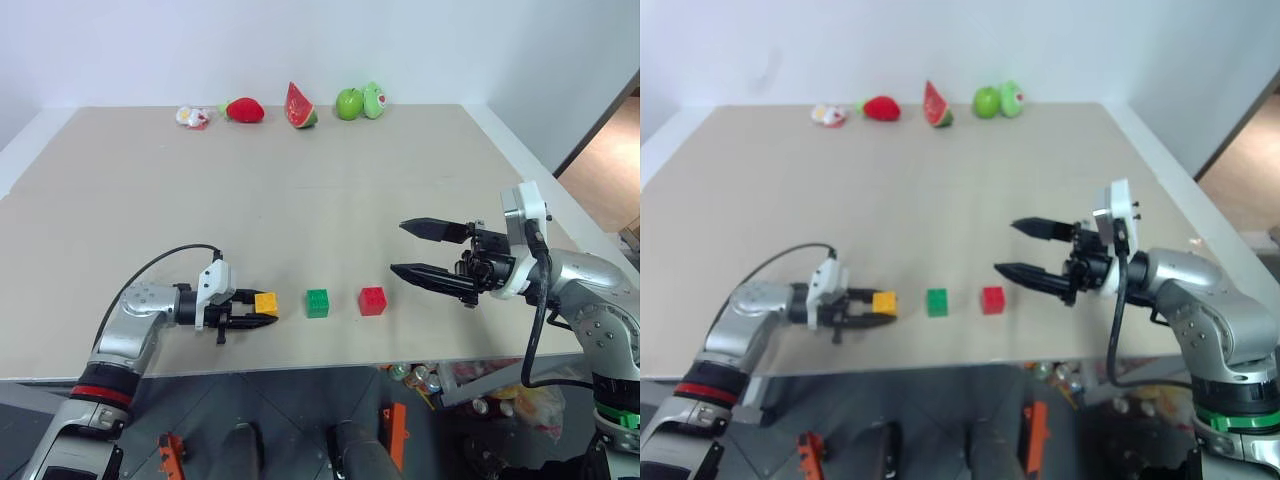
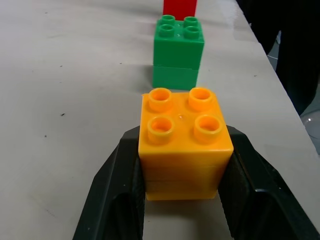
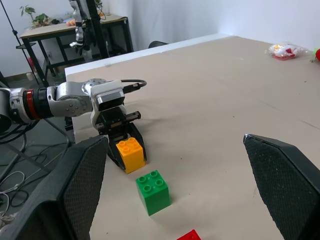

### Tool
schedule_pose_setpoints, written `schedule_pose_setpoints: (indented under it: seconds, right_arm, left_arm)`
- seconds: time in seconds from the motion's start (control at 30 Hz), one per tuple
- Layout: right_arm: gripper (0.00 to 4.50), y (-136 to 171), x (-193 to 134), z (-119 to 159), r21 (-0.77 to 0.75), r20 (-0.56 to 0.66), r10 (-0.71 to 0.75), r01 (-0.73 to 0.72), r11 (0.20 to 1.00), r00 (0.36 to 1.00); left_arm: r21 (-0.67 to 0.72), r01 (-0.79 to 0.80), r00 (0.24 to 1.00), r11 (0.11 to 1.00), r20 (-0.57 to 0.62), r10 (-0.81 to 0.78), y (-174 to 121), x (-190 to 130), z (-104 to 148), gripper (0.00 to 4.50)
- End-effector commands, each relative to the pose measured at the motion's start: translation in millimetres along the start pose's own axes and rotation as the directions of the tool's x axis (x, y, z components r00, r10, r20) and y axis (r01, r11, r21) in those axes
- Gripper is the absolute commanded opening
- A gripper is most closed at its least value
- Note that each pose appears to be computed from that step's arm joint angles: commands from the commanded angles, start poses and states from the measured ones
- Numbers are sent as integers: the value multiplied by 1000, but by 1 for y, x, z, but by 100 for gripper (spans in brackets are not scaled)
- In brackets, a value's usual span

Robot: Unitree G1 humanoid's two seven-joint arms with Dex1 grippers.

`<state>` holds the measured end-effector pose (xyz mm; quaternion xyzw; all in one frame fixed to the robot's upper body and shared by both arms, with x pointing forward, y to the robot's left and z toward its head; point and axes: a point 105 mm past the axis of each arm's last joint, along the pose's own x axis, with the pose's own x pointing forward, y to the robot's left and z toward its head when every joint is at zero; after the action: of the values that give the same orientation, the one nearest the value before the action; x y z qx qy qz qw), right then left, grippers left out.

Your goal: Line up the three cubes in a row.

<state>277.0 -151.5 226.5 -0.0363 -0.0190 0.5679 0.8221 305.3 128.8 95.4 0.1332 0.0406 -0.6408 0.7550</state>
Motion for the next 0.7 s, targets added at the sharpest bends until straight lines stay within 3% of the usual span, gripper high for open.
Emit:
schedule_pose_setpoints:
  seconds: [0.03, 0.1, 0.17, 0.37, 0.57, 0.7]
  right_arm:
    - [450, 1, -1, 11, -53, 11, 5, -4, 999, 1000]
    - [450, 1, -2, 11, -55, 9, 1, -1, 998, 1000]
    - [450, 1, -3, 11, -56, 8, -3, 3, 998, 1000]
    - [450, 0, -4, 12, -61, 5, -10, 11, 998, 1000]
    - [450, -1, -6, 13, -66, 0, -9, 9, 998, 1000]
    - [450, -2, -8, 16, -71, -2, -8, 7, 997, 1000]
  left_arm:
    - [40, 2, 1000, 999, -10, -2, 7, -1, 3, 135]
    - [47, -5, 1000, 999, -12, 6, 10, -2, 2, 135]
    - [47, 12, 1000, 999, -2, -12, 9, -2, 2, 237]
    - [48, -2, 1000, 999, -7, 2, 12, -4, 3, 434]
    - [-15, -24, 998, 1000, -55, 23, 9, -30, 1, 447]
    - [-50, -88, 987, 995, -142, 80, 3, -72, -7, 447]
